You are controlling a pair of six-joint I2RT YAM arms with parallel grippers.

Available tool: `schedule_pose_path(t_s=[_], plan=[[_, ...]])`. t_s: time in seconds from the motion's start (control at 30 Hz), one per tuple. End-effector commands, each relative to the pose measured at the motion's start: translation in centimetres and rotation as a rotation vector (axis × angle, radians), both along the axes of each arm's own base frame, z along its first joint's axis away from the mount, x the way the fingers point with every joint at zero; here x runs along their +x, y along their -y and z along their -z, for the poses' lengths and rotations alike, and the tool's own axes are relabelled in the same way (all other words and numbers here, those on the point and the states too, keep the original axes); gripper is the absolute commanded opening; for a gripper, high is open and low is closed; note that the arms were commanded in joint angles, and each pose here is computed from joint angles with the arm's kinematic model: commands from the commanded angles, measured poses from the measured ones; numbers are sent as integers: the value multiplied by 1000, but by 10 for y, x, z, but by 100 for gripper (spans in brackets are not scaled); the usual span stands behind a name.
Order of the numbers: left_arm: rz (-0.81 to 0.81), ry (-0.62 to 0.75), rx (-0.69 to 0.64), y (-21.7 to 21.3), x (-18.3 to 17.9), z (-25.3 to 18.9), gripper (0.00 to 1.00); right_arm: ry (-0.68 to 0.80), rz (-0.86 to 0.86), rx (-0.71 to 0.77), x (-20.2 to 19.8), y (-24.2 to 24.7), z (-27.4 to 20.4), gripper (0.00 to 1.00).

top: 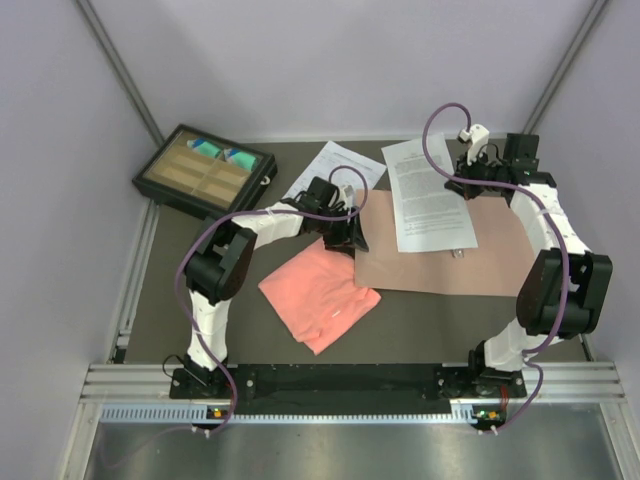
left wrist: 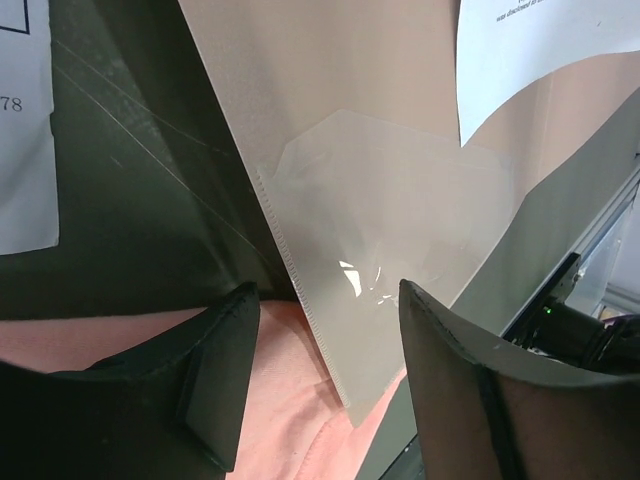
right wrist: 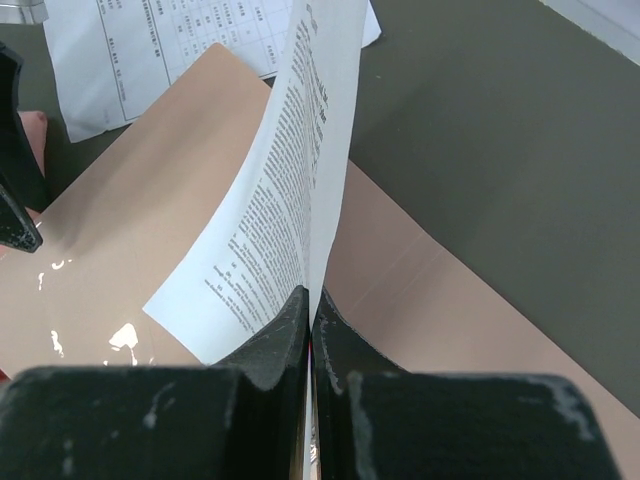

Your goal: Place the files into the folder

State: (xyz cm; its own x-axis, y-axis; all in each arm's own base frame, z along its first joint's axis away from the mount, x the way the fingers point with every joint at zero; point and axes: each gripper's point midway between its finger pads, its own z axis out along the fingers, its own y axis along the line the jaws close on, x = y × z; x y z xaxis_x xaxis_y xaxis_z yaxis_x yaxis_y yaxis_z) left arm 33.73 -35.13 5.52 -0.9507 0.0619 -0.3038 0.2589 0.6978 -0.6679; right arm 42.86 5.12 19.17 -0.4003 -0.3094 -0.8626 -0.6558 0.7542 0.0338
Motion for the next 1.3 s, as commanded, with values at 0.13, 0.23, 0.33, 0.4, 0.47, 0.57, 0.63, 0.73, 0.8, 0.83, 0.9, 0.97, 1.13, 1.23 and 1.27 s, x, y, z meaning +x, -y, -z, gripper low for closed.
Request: schedule_pose_path(t_s=[0.13, 0.23, 0.33, 0.4, 0.47, 0.57, 0.63, 0.73, 0.8, 0.83, 0.9, 0.97, 1.13, 1.23, 1.27], plan=[[28, 19, -82, 13, 9, -17, 58, 146, -51, -22, 4, -2, -47, 0], [30, 13, -97, 16, 9, -18, 55, 173, -41, -29, 4, 0, -54, 0], [32, 10, -109, 17, 9, -20, 50, 172, -74, -7, 0, -6, -57, 0], [29, 14, -112, 18, 10, -22, 46, 165, -92, 6, -5, -10, -57, 0], [27, 26, -122, 18, 12, -27, 42, 159, -115, 18, -9, -13, -54, 0], [24, 42, -130, 19, 14, -33, 37, 138, -156, 53, -15, -21, -51, 0], [23, 49, -136, 19, 14, -38, 35, 123, -181, 77, -20, -27, -49, 0], [26, 57, -144, 20, 14, -42, 33, 88, -190, 105, -23, -31, -44, 0], [23, 62, -143, 20, 15, -43, 33, 70, -193, 122, -25, -33, -43, 0], [20, 67, -141, 19, 16, -44, 32, 49, -184, 138, -27, -33, -42, 0], [23, 72, -139, 20, 16, -44, 32, 24, -178, 160, -27, -35, -42, 0], [20, 76, -135, 19, 17, -45, 32, -19, -155, 189, -29, -36, -43, 0], [21, 77, -131, 18, 18, -44, 32, -74, -165, 250, -40, -41, -44, 0], [25, 82, -125, 17, 18, -43, 32, -100, -184, 277, -48, -45, -43, 0], [27, 82, -125, 17, 18, -43, 32, -109, -195, 288, -51, -47, -43, 0]])
